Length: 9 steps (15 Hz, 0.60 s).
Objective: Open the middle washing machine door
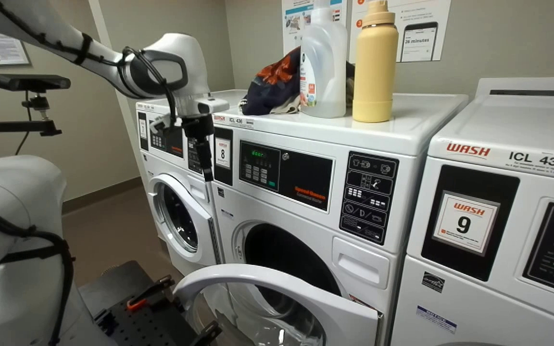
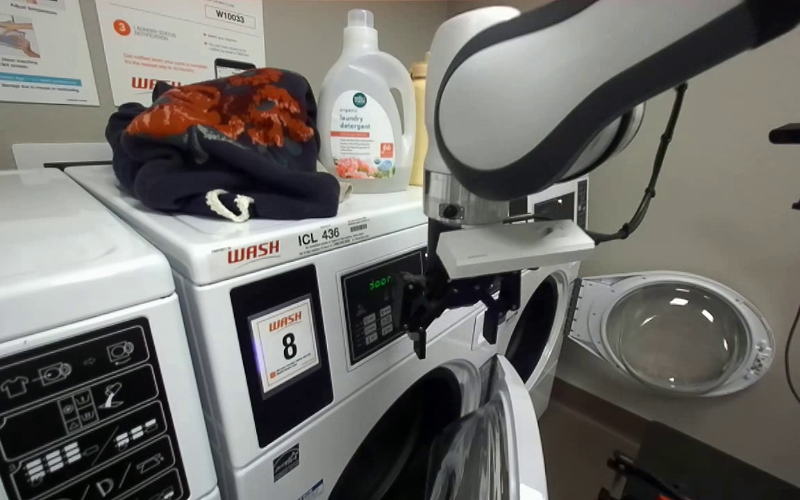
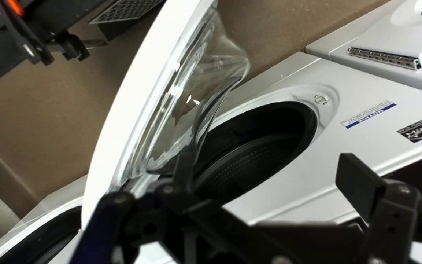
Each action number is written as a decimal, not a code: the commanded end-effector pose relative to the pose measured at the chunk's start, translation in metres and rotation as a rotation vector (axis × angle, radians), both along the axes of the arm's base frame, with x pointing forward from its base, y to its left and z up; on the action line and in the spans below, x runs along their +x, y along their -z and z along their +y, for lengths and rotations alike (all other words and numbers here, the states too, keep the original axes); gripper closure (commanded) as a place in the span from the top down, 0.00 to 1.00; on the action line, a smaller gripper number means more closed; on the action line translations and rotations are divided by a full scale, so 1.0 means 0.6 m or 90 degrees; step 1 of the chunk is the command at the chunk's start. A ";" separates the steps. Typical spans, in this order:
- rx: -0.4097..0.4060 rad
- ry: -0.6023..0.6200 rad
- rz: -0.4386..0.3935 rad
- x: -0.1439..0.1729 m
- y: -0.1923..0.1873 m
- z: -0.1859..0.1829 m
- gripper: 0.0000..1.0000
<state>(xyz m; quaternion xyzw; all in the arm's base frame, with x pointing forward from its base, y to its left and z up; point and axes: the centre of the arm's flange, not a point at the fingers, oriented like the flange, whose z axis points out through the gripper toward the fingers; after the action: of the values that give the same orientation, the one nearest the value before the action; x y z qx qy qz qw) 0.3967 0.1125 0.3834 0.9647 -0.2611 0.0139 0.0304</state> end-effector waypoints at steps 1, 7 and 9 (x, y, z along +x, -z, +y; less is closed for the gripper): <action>-0.028 -0.012 -0.009 -0.057 -0.150 -0.004 1.00; -0.057 -0.027 -0.055 -0.094 -0.300 0.004 1.00; -0.063 -0.029 -0.073 -0.098 -0.325 0.003 1.00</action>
<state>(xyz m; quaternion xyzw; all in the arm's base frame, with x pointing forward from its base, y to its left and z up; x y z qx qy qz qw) 0.3419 0.1211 0.5520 0.9653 -0.2413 0.0713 0.0703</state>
